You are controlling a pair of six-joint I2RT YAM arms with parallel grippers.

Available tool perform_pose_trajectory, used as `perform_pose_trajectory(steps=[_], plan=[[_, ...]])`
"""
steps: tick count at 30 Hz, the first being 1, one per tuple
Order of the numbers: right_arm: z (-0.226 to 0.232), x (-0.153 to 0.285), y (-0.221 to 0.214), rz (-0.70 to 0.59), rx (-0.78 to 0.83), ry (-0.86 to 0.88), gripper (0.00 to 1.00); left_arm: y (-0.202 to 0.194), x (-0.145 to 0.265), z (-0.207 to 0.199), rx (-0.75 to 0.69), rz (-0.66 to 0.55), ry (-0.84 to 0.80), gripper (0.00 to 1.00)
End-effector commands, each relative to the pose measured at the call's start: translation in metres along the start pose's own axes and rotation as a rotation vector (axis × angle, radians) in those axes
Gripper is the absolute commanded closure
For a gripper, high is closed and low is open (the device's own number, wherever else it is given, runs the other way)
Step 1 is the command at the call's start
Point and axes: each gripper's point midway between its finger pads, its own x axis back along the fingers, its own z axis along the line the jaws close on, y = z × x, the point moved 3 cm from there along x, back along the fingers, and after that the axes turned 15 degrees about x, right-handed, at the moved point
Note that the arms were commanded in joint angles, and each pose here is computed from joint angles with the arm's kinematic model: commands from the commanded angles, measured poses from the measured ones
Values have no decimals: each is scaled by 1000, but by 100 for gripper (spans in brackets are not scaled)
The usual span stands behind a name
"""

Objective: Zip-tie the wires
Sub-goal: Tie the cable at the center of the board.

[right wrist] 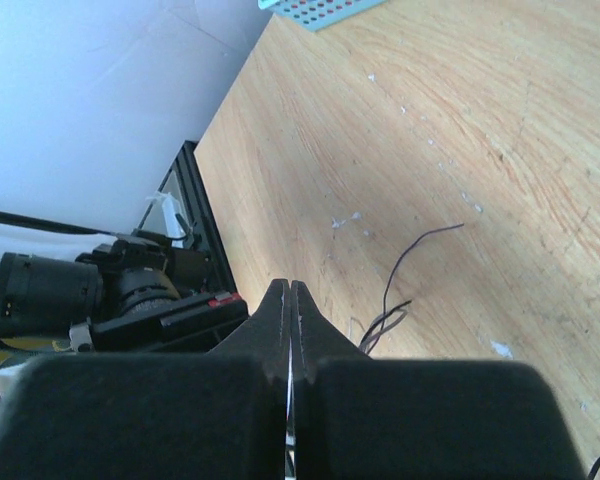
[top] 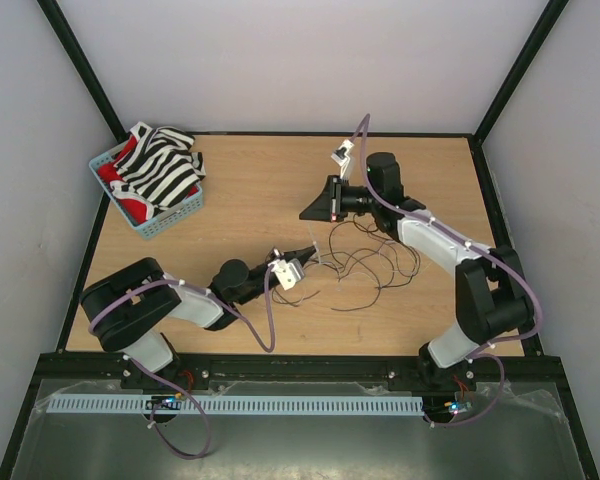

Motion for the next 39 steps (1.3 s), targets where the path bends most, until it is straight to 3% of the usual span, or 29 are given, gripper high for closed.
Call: perform_pose_trajectory(steps=[1, 20, 23, 25, 29, 30, 32, 34, 37, 39], plan=[[0, -5, 40, -88, 83, -7, 100, 2, 5, -12, 13, -16, -55, 100], [-4, -6, 74, -126, 98, 36, 100, -10, 4, -10, 61, 17, -42, 100], [2, 4, 67, -116, 116, 34, 88, -11, 4, -7, 79, 17, -33, 100], [7, 13, 62, -111, 136, 9, 100, -11, 5, -6, 76, 18, -28, 100], [15, 23, 49, -99, 146, 5, 100, 1, 8, 0, 79, -11, -1, 100], [16, 24, 46, -95, 140, 7, 100, 5, 9, 3, 80, -22, 9, 95], [17, 26, 41, -93, 138, 5, 100, 12, 9, 9, 85, -41, 41, 72], [17, 26, 36, -87, 129, 4, 100, 17, 8, 15, 93, -54, 66, 57], [19, 27, 32, -83, 116, 21, 100, 22, 6, 25, 120, -71, 90, 46], [20, 27, 30, -82, 107, 29, 100, 29, 4, 30, 136, -94, 92, 44]])
